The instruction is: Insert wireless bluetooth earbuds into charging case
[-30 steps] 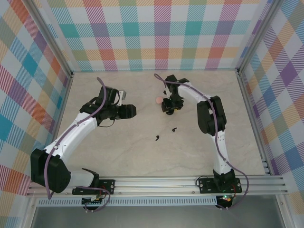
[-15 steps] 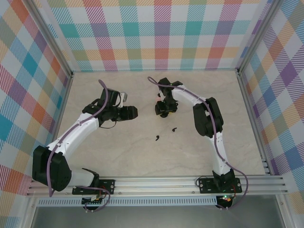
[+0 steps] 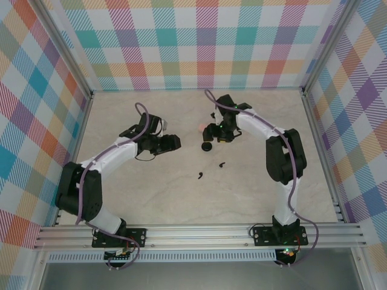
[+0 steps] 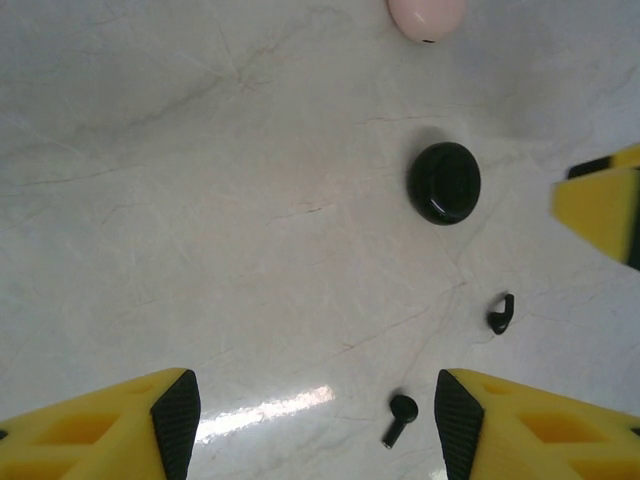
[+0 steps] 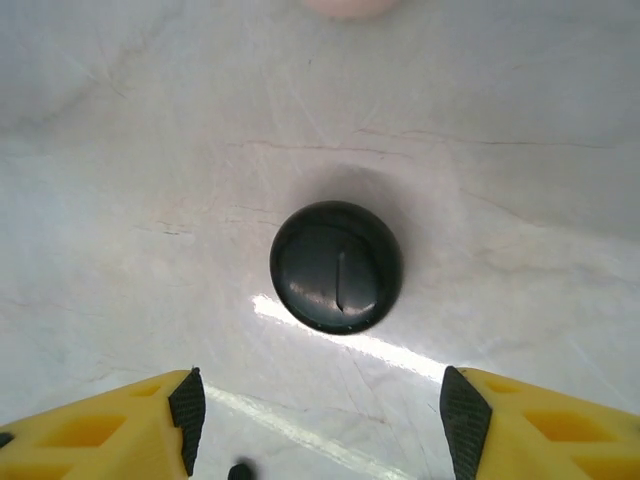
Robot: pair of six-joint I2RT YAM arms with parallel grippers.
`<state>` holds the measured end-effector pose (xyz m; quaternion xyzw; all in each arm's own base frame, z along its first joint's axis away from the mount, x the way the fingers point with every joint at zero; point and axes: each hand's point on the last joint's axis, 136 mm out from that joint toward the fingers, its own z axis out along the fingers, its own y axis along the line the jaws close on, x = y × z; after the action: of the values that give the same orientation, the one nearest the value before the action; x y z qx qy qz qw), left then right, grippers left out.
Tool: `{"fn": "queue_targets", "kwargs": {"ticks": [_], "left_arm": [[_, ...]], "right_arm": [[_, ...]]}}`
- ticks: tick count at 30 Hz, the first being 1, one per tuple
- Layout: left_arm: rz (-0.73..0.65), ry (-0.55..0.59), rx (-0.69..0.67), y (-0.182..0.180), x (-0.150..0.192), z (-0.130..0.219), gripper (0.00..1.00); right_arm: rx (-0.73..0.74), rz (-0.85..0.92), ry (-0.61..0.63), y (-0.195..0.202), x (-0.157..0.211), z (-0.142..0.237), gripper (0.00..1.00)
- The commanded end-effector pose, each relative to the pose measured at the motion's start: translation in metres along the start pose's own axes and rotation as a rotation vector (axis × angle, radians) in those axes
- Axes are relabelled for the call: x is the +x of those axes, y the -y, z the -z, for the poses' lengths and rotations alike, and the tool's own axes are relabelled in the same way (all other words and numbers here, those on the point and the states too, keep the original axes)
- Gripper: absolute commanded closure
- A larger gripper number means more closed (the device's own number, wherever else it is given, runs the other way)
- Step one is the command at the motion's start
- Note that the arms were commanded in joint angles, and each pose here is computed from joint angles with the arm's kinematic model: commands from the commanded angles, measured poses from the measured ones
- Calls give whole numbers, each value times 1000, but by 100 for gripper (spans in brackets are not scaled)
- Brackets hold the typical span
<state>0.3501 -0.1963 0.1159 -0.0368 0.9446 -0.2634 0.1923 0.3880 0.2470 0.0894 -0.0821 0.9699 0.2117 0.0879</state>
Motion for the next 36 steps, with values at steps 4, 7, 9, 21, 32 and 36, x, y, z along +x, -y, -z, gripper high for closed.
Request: {"fn": "queue_targets", "kwargs": {"ticks": [4, 7, 9, 21, 32, 36], "left_arm": [[-54, -24, 102, 30, -29, -27, 40], [-52, -54, 123, 34, -37, -47, 45], [-43, -74, 130, 35, -42, -61, 50], [-36, -182, 139, 57, -40, -128, 74], [-39, -241, 113, 56, -26, -150, 79], [-40, -255, 86, 50, -21, -151, 80]], "right_arm": [[-92, -42, -13, -3, 16, 3, 42], [-79, -73, -32, 3, 22, -6, 50], [-83, -88, -41, 4, 24, -10, 57], [-26, -170, -99, 22, 31, -39, 77], [-20, -193, -122, 26, 29, -55, 78], [-16, -196, -127, 28, 27, -59, 78]]}}
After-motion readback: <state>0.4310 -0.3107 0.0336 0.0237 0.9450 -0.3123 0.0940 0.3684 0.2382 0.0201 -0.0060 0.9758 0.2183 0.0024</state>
